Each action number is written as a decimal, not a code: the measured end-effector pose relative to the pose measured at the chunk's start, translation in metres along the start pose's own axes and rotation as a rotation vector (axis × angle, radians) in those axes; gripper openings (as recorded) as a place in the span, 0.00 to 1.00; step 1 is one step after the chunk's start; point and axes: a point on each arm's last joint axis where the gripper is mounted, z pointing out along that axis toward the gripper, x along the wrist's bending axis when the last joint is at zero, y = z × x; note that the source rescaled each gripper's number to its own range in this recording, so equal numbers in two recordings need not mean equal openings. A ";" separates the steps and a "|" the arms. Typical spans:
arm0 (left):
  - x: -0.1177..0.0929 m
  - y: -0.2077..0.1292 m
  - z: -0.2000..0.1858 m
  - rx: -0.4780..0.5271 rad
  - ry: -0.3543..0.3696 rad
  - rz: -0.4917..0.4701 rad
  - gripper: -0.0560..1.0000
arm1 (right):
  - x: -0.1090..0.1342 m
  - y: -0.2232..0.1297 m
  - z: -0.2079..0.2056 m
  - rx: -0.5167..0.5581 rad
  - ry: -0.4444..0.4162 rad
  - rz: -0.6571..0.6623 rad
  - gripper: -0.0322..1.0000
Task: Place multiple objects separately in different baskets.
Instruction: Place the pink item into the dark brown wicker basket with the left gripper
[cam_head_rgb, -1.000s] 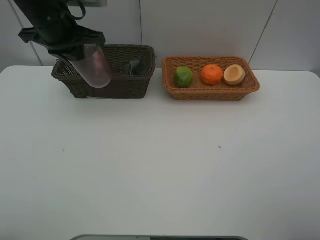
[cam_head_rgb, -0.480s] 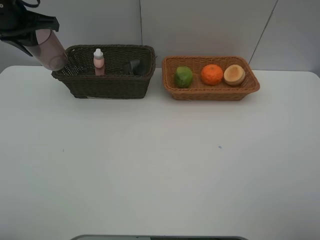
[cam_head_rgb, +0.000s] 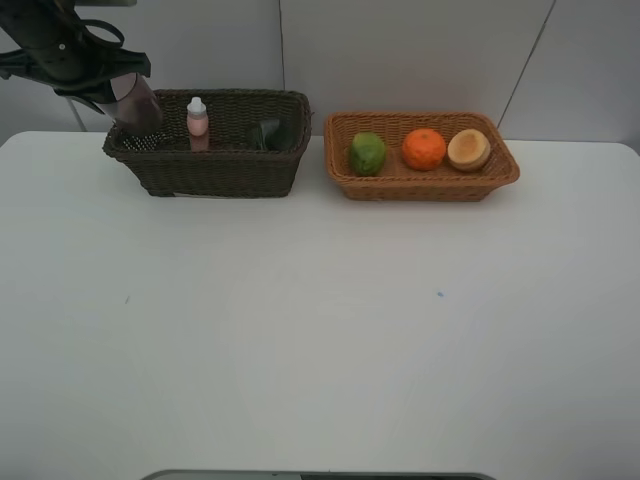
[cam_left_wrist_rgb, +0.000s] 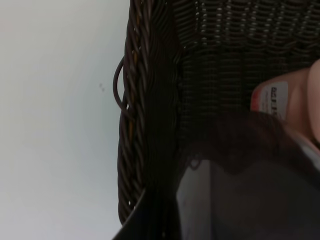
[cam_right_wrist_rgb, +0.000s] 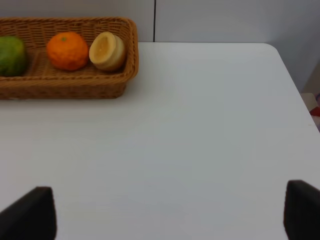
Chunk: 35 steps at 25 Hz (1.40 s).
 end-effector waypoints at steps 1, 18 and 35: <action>0.000 0.000 0.003 -0.003 -0.001 0.001 0.05 | 0.000 0.000 0.000 0.000 0.000 0.000 0.92; -0.003 0.002 0.033 -0.072 -0.014 0.024 0.05 | 0.000 0.000 0.000 0.000 0.000 0.000 0.92; -0.004 -0.006 0.058 -0.033 -0.010 0.061 0.08 | 0.000 0.000 0.000 0.000 0.000 0.000 0.92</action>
